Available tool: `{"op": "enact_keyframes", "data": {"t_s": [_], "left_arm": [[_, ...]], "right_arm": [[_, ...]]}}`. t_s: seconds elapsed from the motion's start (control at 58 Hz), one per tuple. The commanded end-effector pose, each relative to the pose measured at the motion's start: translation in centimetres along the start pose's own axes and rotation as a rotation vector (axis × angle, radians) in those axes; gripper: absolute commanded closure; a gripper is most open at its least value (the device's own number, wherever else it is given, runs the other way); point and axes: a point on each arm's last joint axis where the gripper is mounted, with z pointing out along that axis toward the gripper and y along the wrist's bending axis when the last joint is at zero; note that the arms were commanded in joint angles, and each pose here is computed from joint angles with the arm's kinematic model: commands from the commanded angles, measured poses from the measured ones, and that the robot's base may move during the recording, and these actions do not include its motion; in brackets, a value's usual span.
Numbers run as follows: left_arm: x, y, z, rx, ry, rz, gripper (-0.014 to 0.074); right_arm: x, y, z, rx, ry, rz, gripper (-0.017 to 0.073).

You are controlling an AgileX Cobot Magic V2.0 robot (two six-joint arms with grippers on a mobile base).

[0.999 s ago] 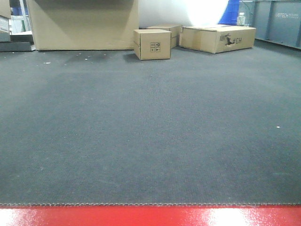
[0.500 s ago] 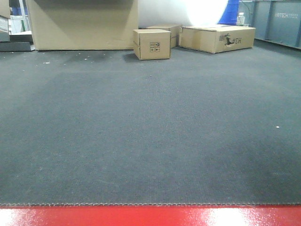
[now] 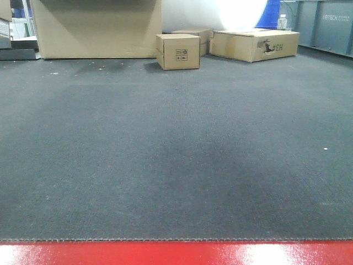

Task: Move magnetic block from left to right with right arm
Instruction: 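Lower the red cube onto the carpet with the right gripper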

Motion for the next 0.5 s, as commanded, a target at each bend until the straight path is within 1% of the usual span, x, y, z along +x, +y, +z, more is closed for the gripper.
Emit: {"op": "enact_keyframes", "data": {"t_s": [0.0, 0.103, 0.189, 0.345, 0.482], "left_arm": [[-0.5, 0.0, -0.1, 0.001, -0.081, -0.011, 0.072], [-0.5, 0.0, -0.1, 0.001, -0.081, -0.011, 0.072], [-0.5, 0.0, -0.1, 0.001, -0.081, -0.011, 0.072], [-0.5, 0.0, -0.1, 0.001, -0.081, -0.011, 0.072], [-0.5, 0.0, -0.1, 0.001, -0.081, -0.011, 0.072]], "right_arm": [[-2.1, 0.5, 1.5, -0.024, -0.013, -0.017, 0.0399], [-2.5, 1.1, 5.2, -0.048, 0.099, -0.028, 0.0399], [-2.4, 1.1, 7.8, -0.052, 0.164, -0.027, 0.0399], [-0.8, 1.0, 12.5, -0.054, 0.29, -0.02, 0.0399], [0.5, 0.9, 15.2, -0.055, 0.371, -0.016, 0.0399]]}}
